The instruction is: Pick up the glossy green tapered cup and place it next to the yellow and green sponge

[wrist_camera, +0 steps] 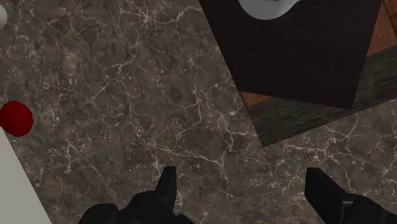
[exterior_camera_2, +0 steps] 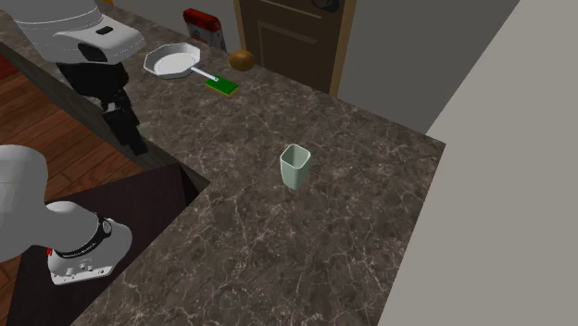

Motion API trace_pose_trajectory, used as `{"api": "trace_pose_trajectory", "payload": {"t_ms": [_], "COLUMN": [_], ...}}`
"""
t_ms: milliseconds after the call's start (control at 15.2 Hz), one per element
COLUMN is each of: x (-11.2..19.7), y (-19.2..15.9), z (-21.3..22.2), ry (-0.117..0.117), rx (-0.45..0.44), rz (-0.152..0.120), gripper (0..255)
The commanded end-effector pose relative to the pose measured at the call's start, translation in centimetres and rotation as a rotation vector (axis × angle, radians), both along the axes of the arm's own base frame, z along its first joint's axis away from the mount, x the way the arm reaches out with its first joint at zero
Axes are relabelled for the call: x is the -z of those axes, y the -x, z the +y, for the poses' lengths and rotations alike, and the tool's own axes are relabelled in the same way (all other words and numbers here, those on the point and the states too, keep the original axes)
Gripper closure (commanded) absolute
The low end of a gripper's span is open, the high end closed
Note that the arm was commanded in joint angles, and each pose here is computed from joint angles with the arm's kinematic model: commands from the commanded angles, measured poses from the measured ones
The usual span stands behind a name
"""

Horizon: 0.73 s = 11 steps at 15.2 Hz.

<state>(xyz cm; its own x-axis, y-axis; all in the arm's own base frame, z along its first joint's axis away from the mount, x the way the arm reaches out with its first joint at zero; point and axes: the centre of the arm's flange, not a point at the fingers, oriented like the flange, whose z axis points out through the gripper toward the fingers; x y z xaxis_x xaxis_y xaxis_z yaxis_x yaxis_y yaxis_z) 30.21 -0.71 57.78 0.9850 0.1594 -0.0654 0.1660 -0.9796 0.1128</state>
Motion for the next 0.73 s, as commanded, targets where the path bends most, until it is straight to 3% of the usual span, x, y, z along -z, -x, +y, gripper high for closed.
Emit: {"api": "trace_pose_trajectory", "payload": {"t_ms": [0,660], "x": [0.0,5.8], "y": [0.0,-11.7], "z": [0.0,-1.2], "ry": [0.000,-0.044], "rx": [0.000,-0.057], "rz": [0.000,0.000], "gripper": [0,0]}}
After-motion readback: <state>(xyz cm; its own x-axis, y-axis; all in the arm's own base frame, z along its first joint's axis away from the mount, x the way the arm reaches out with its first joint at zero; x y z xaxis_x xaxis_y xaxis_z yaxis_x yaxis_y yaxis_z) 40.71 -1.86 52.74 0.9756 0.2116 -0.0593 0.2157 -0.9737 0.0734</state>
